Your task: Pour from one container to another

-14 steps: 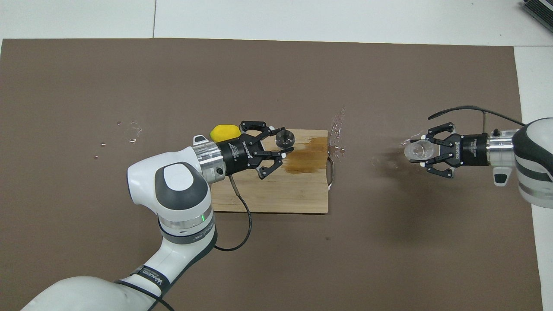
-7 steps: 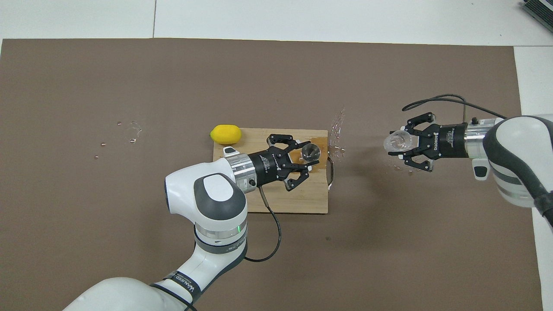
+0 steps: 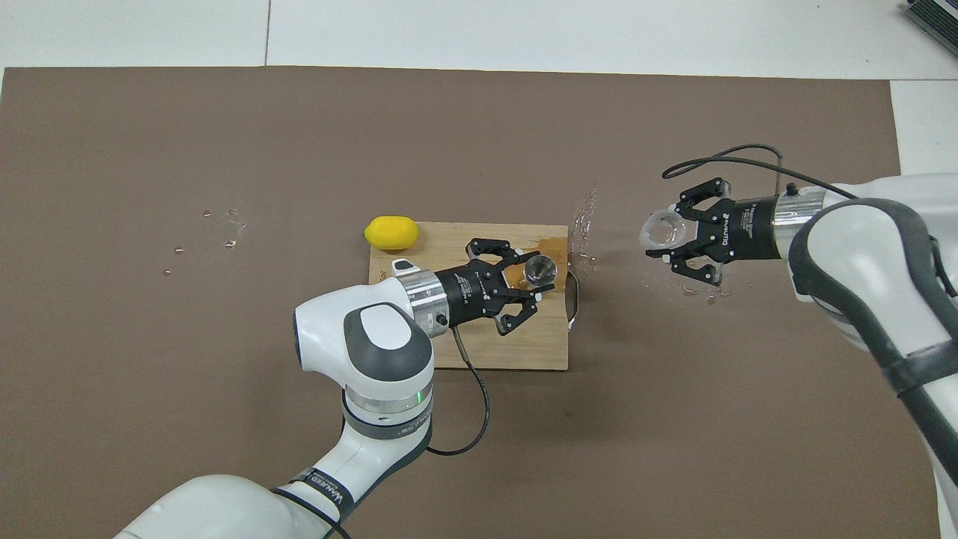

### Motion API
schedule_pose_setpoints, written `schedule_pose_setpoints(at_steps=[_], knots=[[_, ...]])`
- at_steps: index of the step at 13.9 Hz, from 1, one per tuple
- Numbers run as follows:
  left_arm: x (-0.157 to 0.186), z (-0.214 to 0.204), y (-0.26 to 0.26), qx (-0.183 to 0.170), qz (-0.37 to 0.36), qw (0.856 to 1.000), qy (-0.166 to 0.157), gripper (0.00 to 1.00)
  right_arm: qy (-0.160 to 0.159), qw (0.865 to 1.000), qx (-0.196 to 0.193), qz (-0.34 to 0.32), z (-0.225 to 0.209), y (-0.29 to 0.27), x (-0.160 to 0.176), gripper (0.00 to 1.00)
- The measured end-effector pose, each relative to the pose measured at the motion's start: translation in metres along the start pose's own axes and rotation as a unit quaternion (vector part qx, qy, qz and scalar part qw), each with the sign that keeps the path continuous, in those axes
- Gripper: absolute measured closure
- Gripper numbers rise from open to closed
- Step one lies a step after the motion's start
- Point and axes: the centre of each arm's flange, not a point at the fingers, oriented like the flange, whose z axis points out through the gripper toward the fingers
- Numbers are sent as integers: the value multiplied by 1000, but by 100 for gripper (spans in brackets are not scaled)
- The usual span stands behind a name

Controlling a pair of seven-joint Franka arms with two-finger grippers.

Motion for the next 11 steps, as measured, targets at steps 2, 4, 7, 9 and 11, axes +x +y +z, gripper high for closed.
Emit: schedule_pose_setpoints(at_steps=[2, 4, 7, 9, 11], knots=[[0, 0, 0, 0, -1, 1000, 0, 49, 18, 1000, 0, 0, 12, 4, -26, 49], [1, 0, 1, -1, -3, 1000, 0, 35, 35, 999, -6, -8, 20, 8, -44, 49], [4, 1, 1, 0, -4, 1000, 2, 2, 58, 998, 0, -21, 27, 11, -63, 49], [3, 4, -3, 5, 5, 1000, 6, 0, 74, 997, -3, -31, 32, 15, -74, 49], [2, 6, -6, 9, 9, 1000, 8, 0, 90, 995, -7, -45, 38, 20, -85, 49]])
